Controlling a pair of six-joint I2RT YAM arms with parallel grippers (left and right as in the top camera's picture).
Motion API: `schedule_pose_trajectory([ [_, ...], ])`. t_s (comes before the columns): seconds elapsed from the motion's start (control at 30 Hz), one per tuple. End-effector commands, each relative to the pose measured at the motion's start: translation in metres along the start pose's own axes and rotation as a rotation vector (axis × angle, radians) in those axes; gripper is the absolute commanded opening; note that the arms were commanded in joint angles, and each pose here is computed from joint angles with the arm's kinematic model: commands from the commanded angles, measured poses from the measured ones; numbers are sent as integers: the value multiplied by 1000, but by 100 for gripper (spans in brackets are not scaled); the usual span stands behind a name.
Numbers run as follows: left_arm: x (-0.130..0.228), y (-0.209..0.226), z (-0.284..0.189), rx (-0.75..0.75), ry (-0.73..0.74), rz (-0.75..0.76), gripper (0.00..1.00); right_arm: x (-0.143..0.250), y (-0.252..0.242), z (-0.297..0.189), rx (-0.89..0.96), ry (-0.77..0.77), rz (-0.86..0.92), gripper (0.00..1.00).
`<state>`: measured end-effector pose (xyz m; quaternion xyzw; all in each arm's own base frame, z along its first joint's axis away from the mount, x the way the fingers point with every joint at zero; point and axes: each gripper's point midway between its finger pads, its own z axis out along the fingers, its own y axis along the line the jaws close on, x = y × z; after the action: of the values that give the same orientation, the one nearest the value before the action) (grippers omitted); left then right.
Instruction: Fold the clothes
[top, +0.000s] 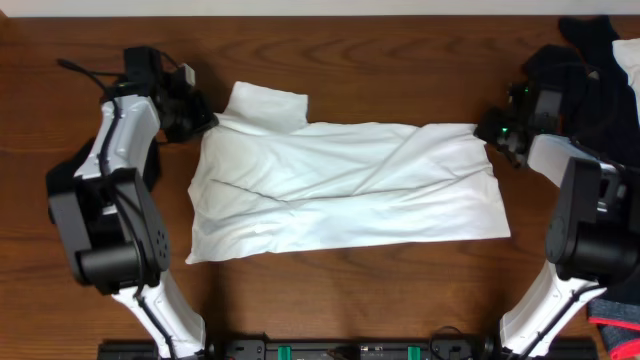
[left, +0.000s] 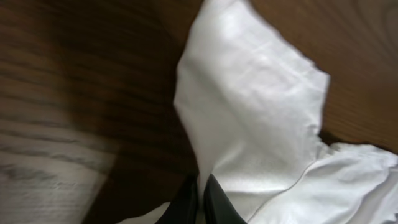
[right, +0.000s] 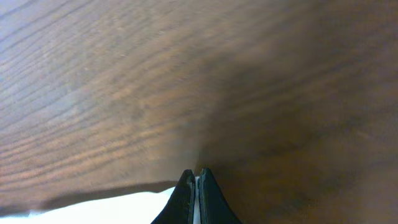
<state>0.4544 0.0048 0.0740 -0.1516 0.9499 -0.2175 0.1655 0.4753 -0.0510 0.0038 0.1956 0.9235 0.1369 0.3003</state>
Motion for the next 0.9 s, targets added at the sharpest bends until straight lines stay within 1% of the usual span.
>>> schedule_pose_trajectory([
  [0.0, 1, 1, -8, -4, -4, -6, 6, -15, -3, -24, 16, -38, 7, 1],
  [0.33, 20, 5, -9, -21, 71, -41, 6, -21, -11, -50, 37, -36, 28, 1],
  [0.57, 24, 9, -12, -27, 87, -61, 6, -13, -18, -53, 63, -1, 29, 1],
  [0.73, 28, 19, -23, -38, 98, -99, 6, -7, -32, -59, 77, 29, 67, 1],
  [0.87, 31, 20, -42, -24, 98, -133, 6, 4, -39, -64, 92, 76, 95, 1],
])
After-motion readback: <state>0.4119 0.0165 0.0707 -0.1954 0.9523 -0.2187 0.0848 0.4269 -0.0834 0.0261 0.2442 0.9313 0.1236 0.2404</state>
